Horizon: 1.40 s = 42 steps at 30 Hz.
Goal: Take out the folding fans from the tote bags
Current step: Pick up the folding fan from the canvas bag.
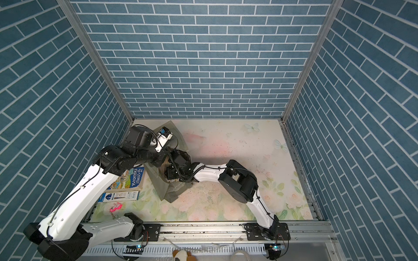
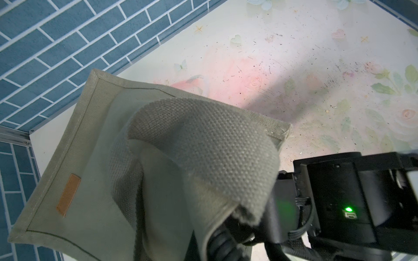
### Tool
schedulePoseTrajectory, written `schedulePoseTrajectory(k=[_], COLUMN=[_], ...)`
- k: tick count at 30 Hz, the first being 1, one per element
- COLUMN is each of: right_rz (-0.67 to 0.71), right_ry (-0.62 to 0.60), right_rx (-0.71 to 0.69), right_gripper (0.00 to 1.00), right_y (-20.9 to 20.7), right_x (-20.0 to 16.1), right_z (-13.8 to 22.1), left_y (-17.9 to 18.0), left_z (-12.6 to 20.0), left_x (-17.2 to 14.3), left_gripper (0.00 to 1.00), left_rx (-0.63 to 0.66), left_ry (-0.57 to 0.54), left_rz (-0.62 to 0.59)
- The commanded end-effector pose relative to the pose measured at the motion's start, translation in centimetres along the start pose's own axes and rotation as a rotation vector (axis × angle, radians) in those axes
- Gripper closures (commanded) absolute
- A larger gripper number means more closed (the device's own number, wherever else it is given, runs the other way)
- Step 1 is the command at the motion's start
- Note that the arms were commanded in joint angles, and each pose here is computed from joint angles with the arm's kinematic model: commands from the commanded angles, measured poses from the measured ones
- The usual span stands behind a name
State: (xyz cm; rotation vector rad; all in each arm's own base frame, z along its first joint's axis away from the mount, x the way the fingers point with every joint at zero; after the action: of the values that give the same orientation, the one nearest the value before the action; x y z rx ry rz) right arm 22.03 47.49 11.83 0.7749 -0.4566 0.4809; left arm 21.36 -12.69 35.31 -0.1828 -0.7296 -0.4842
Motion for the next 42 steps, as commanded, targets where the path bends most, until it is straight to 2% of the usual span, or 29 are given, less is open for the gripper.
schedulePoseTrajectory(k=[1,3,13,22,27,34,42], right_rz=[-0.074,-0.090,-0.247,-0.289,-0.280,-0.262,-0.244], right_ry=[0.008,0.003,0.052,0.041,0.017,-0.010,0.024], right_rx=[-0.047,-0.062,0.105,0.155,0.191,0.225,0.190], right_gripper=[0.65,0.64,0.67,0.87,0.94,0.94,0.93], right_y=[-1.0,-1.3,-2.2,-2.5,-1.8,-0.6,-1.5], right_x=[0.5,0.6,0.6,1.0,1.3,1.8,-0.1], right_z=[-0.2,-0.2,-2.5,-2.4,-1.0,2.4,5.7], left_y=[-0.7,-0.7,-0.7,-0.7,-0.6,-0.5,-0.5], left_z=[0.3,0.3,0.1,0.4,0.5,0.6,0.6], left_x=[-0.9,-0.8,-1.0,-1.0,-1.2,-1.2,-1.3], left_gripper=[1.00,1.00,1.00,1.00,1.00,1.00,1.00], left_rx=[-0.059,-0.061,-0.060,-0.060,-0.055,-0.039,-0.038], left_ry=[0.028,0.029,0.036,0.024,0.022,0.013,0.010], left_rz=[-0.012,-0.013,-0.012,-0.011,-0.009,-0.010,-0.011])
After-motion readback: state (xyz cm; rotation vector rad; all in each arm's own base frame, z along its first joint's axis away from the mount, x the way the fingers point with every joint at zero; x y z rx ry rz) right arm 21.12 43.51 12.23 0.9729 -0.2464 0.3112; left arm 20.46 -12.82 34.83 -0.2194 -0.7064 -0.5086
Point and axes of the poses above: each gripper's point midway between its finger pads, its own z axis back along the fingers, its own y axis along the line the jaws close on, x = y × z, the point moved 8 cm from there along z, back along the fingers, and after that the axes turned 7 degrees about z, right-handed, at the moved point
